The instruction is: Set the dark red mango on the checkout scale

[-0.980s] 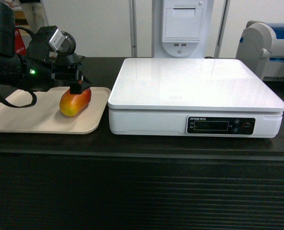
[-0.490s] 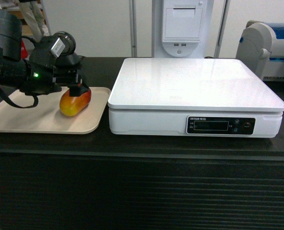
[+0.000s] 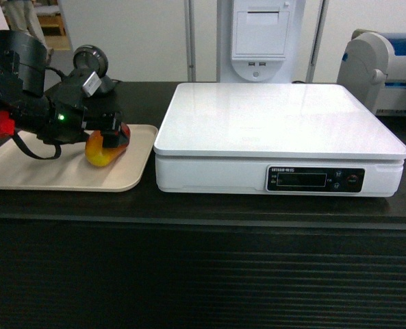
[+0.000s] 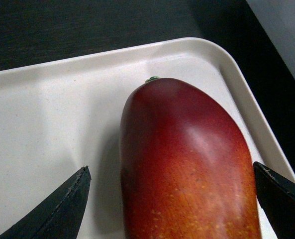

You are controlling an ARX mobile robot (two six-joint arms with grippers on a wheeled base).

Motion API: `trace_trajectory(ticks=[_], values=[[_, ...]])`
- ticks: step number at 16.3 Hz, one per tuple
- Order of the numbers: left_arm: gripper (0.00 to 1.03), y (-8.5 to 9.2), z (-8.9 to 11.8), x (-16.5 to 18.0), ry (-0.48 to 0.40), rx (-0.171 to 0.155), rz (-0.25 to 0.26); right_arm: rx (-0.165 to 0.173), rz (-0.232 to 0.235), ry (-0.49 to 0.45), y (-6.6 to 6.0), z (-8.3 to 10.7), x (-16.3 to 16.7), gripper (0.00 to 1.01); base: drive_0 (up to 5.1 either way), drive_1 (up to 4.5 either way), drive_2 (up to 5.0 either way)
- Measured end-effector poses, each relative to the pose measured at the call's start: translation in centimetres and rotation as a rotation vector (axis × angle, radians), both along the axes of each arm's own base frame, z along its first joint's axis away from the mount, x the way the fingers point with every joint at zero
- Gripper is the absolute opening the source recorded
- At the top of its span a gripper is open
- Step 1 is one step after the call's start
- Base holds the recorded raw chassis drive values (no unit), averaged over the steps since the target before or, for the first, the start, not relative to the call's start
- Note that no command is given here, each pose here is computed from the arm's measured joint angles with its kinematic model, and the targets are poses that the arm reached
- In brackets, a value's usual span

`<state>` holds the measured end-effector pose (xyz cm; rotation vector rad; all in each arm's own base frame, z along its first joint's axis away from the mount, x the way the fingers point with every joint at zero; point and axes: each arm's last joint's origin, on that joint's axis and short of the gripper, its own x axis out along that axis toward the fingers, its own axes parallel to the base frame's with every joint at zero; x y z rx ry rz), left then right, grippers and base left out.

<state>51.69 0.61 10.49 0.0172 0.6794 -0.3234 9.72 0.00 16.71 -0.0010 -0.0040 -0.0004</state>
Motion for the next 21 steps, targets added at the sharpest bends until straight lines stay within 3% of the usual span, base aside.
trace_trajectory(ticks=[5, 6, 10, 12, 17, 20, 21], values=[[0.96, 0.1, -0.8, 0.3, 0.025, 0.024, -0.038, 0.0, 0.0, 0.0, 0.0, 0.0, 0.0, 0.98, 0.0, 0.0, 0.0], [0.86, 0.0, -0.8, 0.3, 0.022, 0.022, -0.047, 0.0, 0.0, 0.0, 0.0, 0.0, 0.0, 0.98, 0.0, 0.0, 0.0], [0.77, 0.0, -0.8, 0.2, 0.019, 0.024, -0.059, 0.0, 0.0, 0.0, 0.0, 0.0, 0.0, 0.98, 0.0, 0.0, 0.0], [0.68, -0.1, -0.9, 0.2, 0.013, 0.028, -0.062, 0.0, 0.0, 0.0, 0.0, 0.0, 0.0, 0.98, 0.0, 0.0, 0.0], [0.66, -0.1, -0.7, -1.5, -0.013, 0.036, -0.065, 0.0, 0.0, 0.0, 0.0, 0.0, 0.0, 0.98, 0.0, 0.0, 0.0], [0.66, -0.2, 2.7, -4.6, -0.122, 0.065, -0.086, 0.0, 0.0, 0.0, 0.0, 0.0, 0.0, 0.98, 0.0, 0.0, 0.0], [0.66, -0.4, 5.8, -6.9, -0.216, 0.082, -0.107, 0.0, 0.0, 0.0, 0.0, 0.0, 0.0, 0.98, 0.0, 0.0, 0.0]])
